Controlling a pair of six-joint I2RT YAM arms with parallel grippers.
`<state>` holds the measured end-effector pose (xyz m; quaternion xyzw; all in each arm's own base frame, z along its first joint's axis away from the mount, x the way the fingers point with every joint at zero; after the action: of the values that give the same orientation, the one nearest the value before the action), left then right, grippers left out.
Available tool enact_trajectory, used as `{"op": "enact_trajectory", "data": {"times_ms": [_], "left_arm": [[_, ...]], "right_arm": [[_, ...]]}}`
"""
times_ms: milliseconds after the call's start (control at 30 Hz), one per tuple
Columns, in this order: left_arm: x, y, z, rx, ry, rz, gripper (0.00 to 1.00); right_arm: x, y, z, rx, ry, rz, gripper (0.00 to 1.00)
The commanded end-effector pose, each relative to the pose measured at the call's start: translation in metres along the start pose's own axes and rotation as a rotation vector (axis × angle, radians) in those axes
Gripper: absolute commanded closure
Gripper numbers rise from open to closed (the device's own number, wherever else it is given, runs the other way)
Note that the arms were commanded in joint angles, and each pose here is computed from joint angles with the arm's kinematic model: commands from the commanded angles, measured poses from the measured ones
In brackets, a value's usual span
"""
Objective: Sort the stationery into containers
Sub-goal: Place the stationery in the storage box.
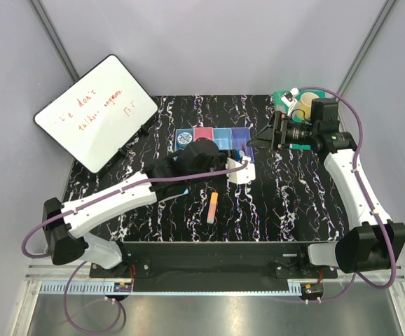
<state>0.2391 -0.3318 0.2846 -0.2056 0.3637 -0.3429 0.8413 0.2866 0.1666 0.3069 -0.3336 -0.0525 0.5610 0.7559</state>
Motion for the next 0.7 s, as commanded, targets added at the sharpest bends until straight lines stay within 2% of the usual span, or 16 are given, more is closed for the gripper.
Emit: {"op": "enact_trajectory", "data": {"times_ms": [0, 667], "left_arm": [[0.008, -0.03, 0.022, 0.036, -0.054, -0.094, 1.0], [0.036, -0.025, 0.013, 0.071, -0.035, -0.086, 1.0]], "right_arm": [[-0.005, 0.001, 0.014, -0.011, -0.04, -0.012, 0.06], [-0.003, 0.014, 0.011, 0.045, -0.039, -0.008, 0.09]]}}
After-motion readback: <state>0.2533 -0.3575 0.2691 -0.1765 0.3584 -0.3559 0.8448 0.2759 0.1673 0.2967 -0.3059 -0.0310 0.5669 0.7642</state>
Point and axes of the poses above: each gripper's point midway between its finger pads, its own x axis out along the fingers, its own z axis along the line the jaws close on, y = z × x, the point moved 2 cm from there along -x, back along the fingers, and after that the axes turned 3 degrees about x, right-handed, at the moved point
